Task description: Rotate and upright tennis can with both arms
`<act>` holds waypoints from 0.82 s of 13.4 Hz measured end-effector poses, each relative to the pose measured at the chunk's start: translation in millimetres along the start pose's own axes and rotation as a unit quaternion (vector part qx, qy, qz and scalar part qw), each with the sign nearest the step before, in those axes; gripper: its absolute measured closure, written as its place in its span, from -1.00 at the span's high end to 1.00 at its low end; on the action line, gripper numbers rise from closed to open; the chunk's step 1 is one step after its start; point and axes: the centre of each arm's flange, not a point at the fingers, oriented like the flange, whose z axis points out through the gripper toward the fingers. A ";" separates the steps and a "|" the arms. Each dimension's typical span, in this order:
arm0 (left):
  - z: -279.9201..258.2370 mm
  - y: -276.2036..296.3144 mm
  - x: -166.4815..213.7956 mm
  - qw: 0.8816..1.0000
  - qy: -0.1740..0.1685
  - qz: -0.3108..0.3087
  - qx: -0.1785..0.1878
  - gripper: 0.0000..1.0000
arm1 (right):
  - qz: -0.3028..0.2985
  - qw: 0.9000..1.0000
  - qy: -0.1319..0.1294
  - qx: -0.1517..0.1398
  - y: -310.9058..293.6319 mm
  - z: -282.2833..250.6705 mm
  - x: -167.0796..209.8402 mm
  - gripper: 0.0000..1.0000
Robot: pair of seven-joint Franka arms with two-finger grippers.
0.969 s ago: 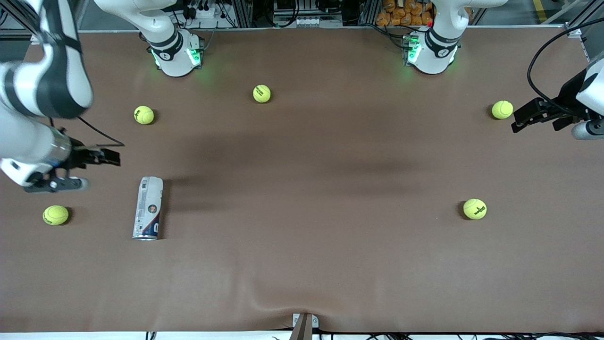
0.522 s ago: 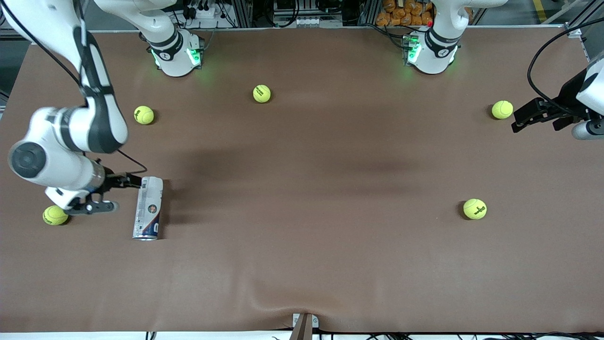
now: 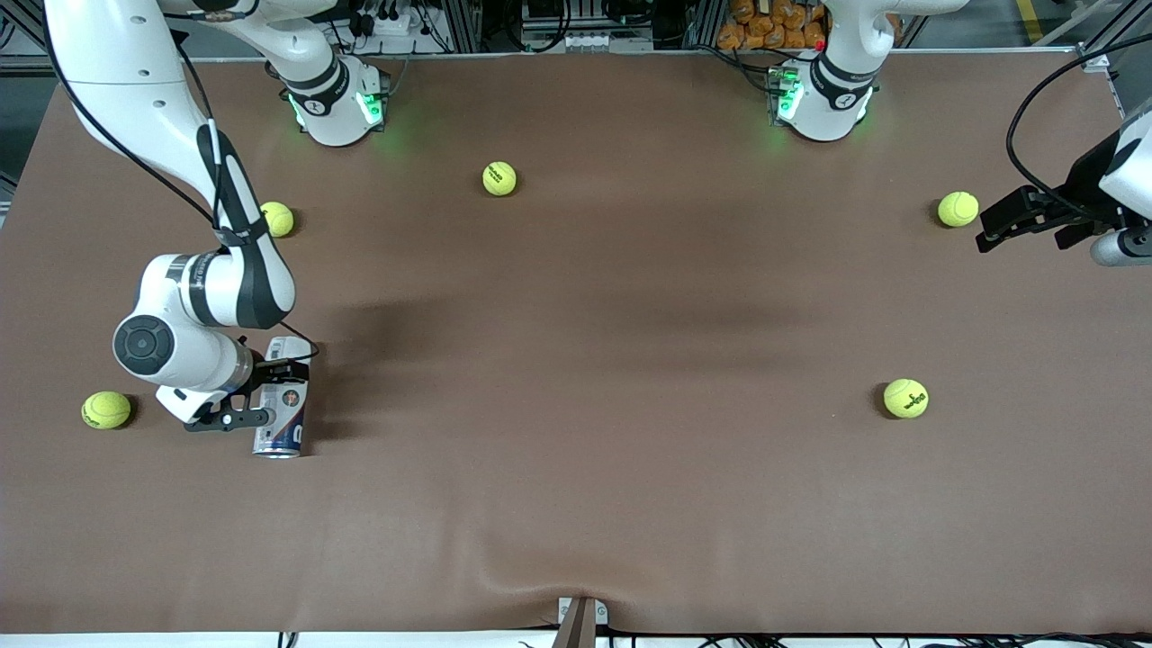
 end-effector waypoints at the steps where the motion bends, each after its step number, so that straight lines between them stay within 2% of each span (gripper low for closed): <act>1: 0.1 -0.3 0.0 1.000 0.000 0.000 0.000 1.00 | 0.000 1.000 -0.002 0.001 -0.4 1.5 -0.2 1.00; 6: 0.1 -0.6 0.0 1.000 0.000 0.000 0.000 1.00 | -0.004 1.000 -0.022 0.002 -7.1 27.3 -2.2 1.00; 11: 0.1 -0.7 0.1 1.000 0.000 0.000 0.000 1.00 | -0.005 1.000 -0.024 0.001 -7.4 34.4 -2.4 0.99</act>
